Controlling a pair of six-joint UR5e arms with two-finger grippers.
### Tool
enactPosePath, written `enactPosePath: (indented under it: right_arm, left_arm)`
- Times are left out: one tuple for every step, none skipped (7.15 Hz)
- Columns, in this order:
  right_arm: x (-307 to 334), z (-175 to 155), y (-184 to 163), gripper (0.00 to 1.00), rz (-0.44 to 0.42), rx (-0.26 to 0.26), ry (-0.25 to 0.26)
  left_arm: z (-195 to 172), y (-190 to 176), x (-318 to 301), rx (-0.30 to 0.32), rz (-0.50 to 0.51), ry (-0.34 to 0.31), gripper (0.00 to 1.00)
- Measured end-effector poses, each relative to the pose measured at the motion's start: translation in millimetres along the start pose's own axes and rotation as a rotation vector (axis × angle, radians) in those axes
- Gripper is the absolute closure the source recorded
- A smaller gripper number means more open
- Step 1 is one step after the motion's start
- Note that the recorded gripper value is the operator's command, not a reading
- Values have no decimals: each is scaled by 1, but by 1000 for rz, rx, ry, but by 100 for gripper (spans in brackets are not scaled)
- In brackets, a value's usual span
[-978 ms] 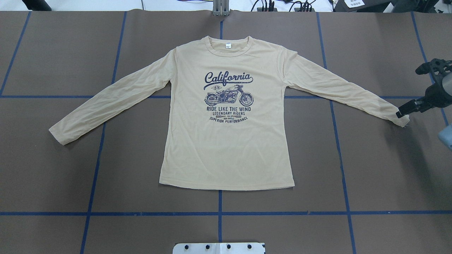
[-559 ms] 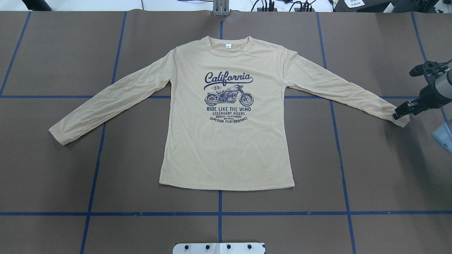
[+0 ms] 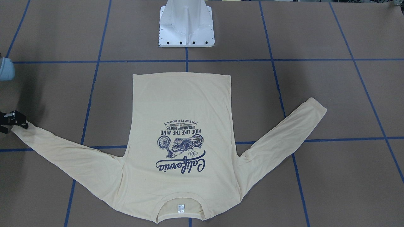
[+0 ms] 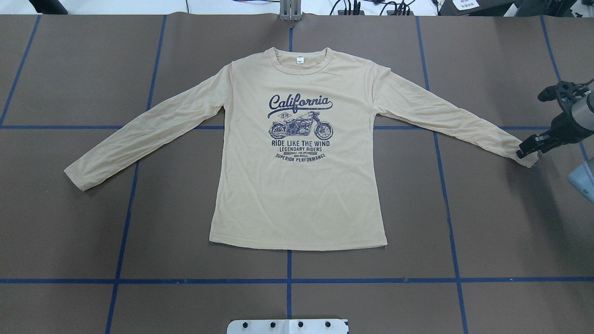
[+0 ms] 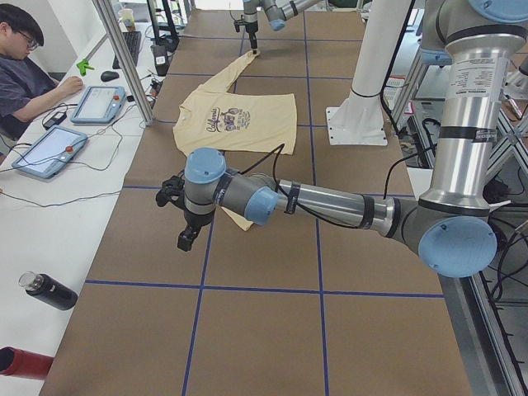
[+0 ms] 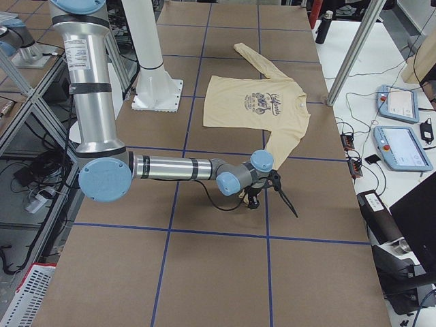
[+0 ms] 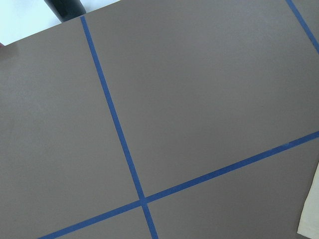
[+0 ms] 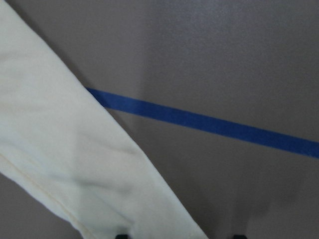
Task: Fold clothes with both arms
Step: 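Move the right gripper to the nearest sleeve cuff and grasp it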
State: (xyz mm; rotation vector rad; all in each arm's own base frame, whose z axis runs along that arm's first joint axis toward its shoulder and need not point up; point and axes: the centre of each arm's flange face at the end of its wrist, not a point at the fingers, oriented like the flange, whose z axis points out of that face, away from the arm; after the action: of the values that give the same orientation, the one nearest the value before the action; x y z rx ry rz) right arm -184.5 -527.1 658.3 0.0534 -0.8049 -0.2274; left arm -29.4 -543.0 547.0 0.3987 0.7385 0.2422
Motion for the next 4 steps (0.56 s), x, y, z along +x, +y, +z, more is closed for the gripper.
enactPosePath:
  right_arm:
    - [1,0,1,31,3,-2,1]
    - [1,1,1,44,7,-3,1]
    - [1,1,1,62,10,-3,1]
    - [1,1,1,77,11,-4,1]
  left_arm:
    - [0,-1,0,0,0,0,0]
    - [0,-1,0,1,0,0,0]
    - [0,-2,0,1,0,-1,0]
    - [0,-2,0,1,1,-1,0]
